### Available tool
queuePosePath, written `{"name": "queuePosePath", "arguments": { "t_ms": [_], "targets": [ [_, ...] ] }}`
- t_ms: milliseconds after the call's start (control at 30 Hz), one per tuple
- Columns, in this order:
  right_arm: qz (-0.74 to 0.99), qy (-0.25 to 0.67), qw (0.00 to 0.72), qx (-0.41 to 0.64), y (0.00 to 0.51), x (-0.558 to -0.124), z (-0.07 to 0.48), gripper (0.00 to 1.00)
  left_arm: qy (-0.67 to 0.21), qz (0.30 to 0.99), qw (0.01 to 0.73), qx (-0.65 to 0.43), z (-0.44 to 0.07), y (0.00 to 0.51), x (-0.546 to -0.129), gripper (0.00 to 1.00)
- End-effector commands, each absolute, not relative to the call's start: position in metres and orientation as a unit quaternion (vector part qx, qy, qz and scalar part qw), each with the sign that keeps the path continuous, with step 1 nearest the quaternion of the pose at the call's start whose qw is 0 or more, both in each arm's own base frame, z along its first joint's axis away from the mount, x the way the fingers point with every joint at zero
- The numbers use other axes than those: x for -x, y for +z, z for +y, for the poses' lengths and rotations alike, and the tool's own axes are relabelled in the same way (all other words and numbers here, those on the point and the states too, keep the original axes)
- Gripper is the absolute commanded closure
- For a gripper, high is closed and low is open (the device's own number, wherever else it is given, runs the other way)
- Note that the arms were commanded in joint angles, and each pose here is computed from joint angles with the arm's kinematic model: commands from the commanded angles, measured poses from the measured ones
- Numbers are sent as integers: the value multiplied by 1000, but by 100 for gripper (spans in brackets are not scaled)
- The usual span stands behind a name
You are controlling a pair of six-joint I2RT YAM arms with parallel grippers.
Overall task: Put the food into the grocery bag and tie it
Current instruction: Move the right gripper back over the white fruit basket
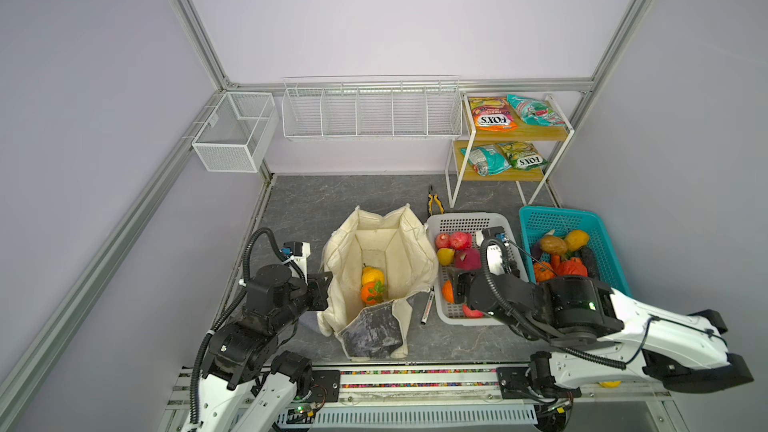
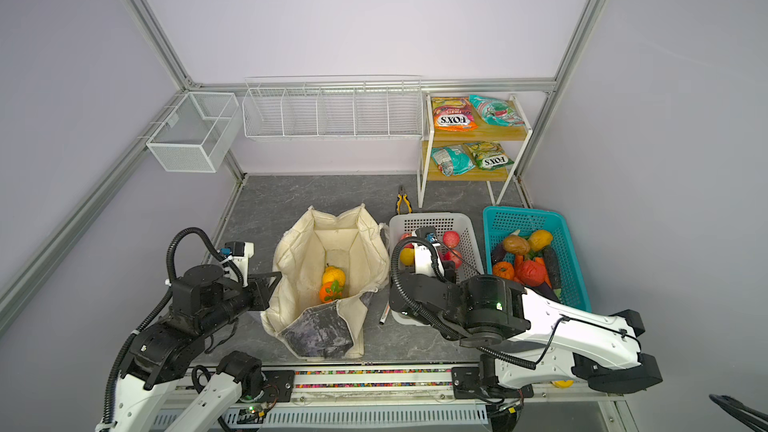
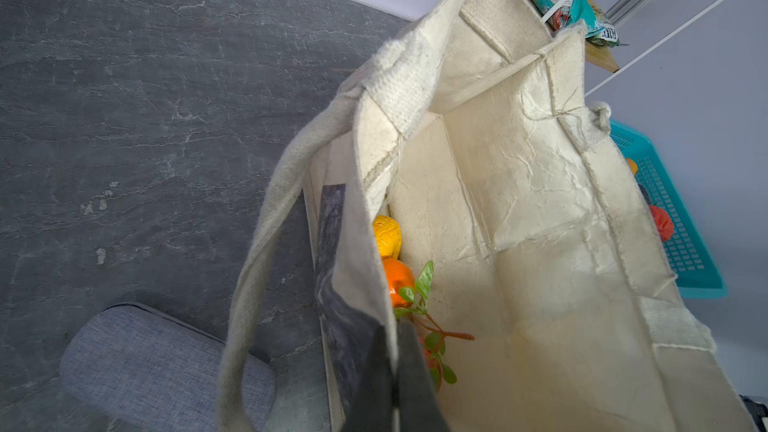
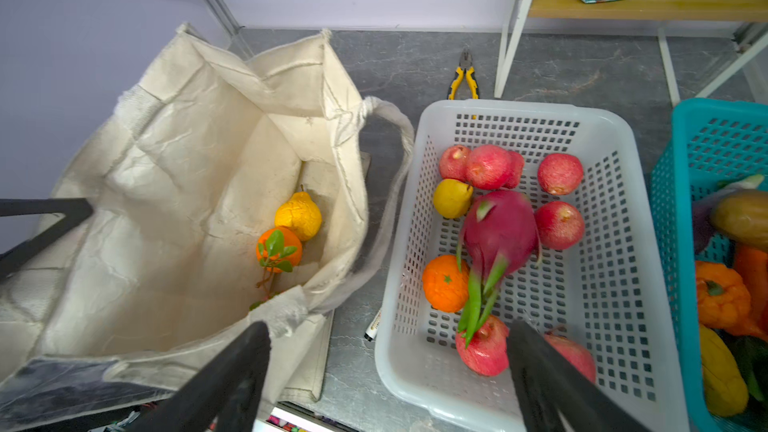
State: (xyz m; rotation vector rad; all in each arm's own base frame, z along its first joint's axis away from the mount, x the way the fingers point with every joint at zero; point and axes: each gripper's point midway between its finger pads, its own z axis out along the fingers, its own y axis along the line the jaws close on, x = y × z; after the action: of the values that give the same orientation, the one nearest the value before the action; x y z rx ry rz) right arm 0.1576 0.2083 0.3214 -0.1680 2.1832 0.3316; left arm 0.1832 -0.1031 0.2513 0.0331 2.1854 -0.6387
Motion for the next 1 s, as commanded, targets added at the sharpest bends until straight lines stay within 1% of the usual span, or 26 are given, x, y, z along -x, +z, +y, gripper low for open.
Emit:
{"name": "queuePosePath", "arguments": {
  "t_ms": [0, 200, 433, 533, 667, 967],
  "targets": [
    [886, 91, 453, 33, 312, -163, 178, 9, -265, 866, 424, -28, -107, 253, -179, 100],
    [897, 51, 439, 3, 294, -171, 144, 11, -270, 863, 427, -31, -108, 254, -178, 100],
    [903, 50, 427, -27, 273, -179, 112, 12, -266, 865, 424, -29, -107, 252, -180, 100],
    [911, 46, 407, -39, 259, -184, 104, 12, -266, 866, 423, -29, -108, 252, -180, 100],
    [929, 47, 365, -41, 237, -192, 108, 12, -267, 866, 421, -30, -108, 251, -180, 100],
    [959, 61, 276, -4, 199, -224, 138, 12, -268, 864, 426, -30, -108, 253, -179, 100]
  ]
}}
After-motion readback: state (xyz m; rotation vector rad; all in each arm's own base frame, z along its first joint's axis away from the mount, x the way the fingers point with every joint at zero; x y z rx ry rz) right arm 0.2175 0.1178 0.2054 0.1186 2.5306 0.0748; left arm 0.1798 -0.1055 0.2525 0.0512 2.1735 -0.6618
